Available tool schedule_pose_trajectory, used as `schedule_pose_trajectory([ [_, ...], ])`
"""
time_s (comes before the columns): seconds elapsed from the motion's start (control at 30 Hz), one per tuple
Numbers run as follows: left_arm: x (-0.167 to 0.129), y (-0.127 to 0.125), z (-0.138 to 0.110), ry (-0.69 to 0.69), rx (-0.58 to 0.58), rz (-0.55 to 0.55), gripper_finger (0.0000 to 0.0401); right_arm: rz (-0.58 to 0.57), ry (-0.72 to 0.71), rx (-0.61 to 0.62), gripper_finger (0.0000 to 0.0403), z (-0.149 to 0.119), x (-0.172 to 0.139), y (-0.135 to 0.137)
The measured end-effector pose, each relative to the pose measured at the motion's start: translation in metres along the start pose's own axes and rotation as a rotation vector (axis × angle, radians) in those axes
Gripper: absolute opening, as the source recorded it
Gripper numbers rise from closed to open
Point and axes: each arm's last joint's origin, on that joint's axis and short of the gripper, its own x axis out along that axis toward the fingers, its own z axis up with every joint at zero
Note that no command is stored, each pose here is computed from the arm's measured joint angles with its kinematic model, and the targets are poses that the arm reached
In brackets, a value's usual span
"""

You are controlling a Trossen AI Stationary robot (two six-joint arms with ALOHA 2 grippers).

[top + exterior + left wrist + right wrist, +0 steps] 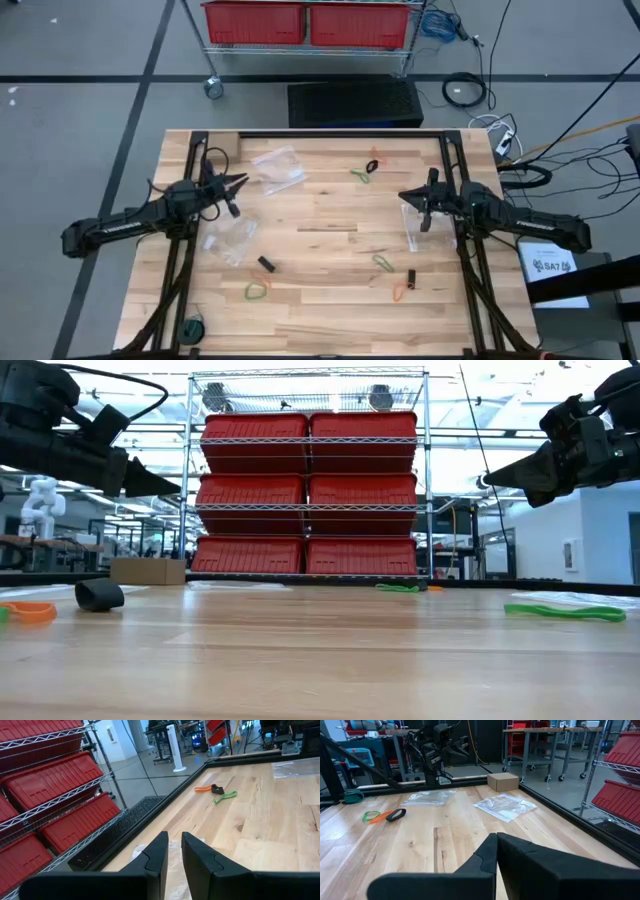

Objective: Sort rubber bands

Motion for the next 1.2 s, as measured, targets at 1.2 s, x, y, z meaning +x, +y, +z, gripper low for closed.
schedule_pose_trajectory([
  [1.2,0.0000,0.0000,0.0000,0.000,0.000,0.000,0.0060,-0.001,-0.022,-0.015,0.0000,0.0022,0.0000,0.0001],
])
